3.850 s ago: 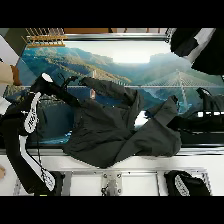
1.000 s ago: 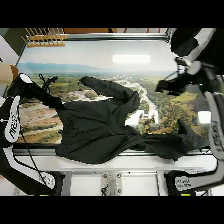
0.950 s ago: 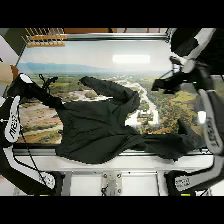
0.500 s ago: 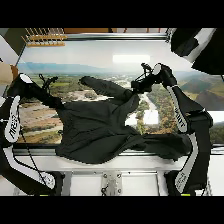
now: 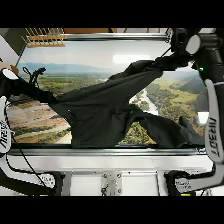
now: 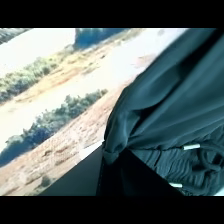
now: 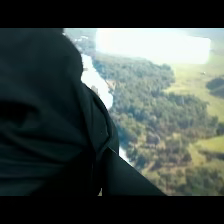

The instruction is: Fold the clothes and pants, and hang the long-sleeved shirts on hangers.

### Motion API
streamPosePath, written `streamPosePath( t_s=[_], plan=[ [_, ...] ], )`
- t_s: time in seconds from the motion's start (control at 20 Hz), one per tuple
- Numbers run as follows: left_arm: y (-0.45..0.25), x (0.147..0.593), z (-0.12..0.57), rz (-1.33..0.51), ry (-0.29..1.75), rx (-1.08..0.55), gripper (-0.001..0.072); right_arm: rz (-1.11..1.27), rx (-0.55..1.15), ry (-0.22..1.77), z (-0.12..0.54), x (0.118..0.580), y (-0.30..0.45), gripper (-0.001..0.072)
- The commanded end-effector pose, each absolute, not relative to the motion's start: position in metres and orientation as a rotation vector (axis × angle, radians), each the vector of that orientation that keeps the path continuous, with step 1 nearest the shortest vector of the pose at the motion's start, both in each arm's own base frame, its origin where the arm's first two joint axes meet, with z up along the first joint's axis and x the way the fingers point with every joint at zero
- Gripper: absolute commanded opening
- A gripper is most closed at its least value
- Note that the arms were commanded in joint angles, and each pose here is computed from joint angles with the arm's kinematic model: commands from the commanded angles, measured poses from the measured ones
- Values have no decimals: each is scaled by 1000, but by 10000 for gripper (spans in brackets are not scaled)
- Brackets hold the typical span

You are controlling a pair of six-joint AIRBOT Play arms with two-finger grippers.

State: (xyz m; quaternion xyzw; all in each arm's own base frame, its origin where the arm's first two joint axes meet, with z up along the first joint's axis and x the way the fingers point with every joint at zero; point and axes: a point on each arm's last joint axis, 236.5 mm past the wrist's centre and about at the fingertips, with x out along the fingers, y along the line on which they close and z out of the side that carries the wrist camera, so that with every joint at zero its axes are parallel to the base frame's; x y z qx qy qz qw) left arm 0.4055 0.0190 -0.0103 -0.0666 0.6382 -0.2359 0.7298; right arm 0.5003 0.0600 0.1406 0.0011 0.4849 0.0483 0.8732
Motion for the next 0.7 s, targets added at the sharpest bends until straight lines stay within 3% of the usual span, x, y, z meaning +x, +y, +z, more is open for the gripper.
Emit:
streamPosePath(
  t_s=[0.0,0.2,0.25,0.35,0.5,0.65],
  plan=[
    [23,407,8,-495,1361,-119,18,47,-16,1104,142,410,60,18],
    [11,398,-4,-521,1400,-120,18,101,135,1278,49,309,125,31],
    [10,395,-8,-524,1411,-128,18,152,193,1303,35,290,148,102],
    [9,388,-16,-528,1434,-140,18,241,261,1311,31,274,177,720],
    [12,386,-17,-524,1440,-151,18,214,293,1212,64,299,162,713],
    [12,386,-17,-522,1438,-150,18,84,371,1069,106,350,97,713]
  ],
)
